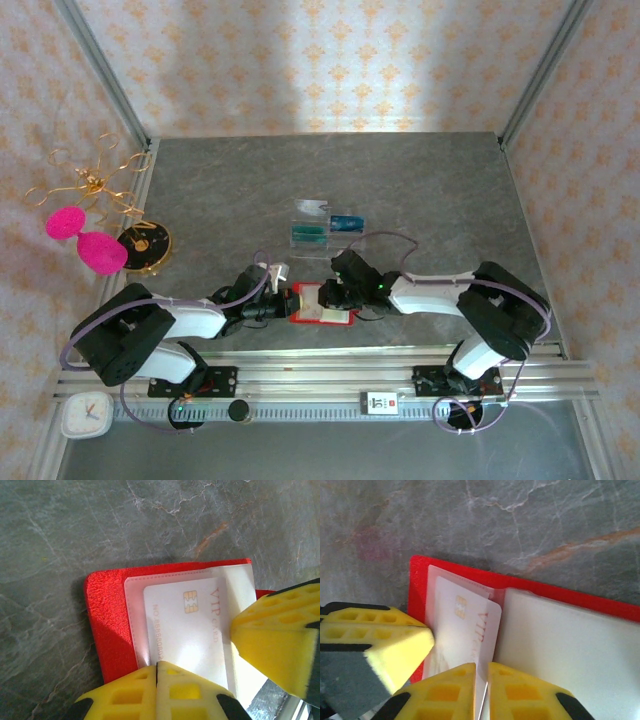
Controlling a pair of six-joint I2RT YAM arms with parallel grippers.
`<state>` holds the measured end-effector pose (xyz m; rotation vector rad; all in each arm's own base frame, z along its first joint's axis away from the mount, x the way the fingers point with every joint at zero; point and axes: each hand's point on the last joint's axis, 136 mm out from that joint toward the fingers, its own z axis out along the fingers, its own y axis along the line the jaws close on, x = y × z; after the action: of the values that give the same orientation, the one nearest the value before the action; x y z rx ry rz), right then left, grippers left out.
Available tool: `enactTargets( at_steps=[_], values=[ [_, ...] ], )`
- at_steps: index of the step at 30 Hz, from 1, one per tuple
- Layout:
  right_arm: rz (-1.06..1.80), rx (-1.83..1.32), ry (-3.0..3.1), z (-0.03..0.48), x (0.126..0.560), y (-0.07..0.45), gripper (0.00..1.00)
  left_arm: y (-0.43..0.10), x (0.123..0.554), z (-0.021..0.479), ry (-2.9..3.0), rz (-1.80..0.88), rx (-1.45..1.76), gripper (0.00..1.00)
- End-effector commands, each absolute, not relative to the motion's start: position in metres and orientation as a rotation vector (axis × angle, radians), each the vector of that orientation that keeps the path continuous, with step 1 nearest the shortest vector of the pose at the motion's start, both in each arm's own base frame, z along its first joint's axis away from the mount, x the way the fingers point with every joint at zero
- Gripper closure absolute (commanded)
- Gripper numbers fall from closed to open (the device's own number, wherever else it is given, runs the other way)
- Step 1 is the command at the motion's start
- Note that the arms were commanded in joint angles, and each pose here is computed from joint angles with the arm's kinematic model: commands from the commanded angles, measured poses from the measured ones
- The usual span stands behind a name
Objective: Take the credit cards out of the card holder
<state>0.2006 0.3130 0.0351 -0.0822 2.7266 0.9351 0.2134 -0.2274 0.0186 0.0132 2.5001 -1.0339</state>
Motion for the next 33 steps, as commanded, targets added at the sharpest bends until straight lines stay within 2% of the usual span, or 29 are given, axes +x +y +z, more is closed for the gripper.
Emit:
enactTargets(
  at_steps=[1, 5, 10, 22, 26, 33],
  values=[
    [0.925, -0.045, 2.726, 0.031, 0.203, 0.310, 0.86, -0.219, 0.191, -0.003, 2.611, -1.005, 0.013, 1.00],
    [0.886, 0.004, 2.715, 0.033, 0.206, 0.300, 0.80, -0.219, 0.190, -0.004, 2.614, -1.004, 0.009, 1.00],
    [0.893, 0.019, 2.729, 0.028, 0.203, 0.297, 0.79, -0.219, 0.191, -0.004, 2.614, -1.004, 0.012, 1.00],
    [1.029, -0.044, 2.717, 0.032, 0.201, 0.318, 0.89, -0.221, 0.190, -0.005, 2.620, -1.009, 0.025, 1.00],
    [1.000, -0.024, 2.715, 0.032, 0.201, 0.312, 1.00, -0.220, 0.190, -0.005, 2.622, -1.003, 0.021, 1.00],
    [0.870, 0.018, 2.729, 0.034, 0.198, 0.281, 1.00, -0.217, 0.192, 0.000, 2.605, -1.003, 0.008, 1.00]
  ],
)
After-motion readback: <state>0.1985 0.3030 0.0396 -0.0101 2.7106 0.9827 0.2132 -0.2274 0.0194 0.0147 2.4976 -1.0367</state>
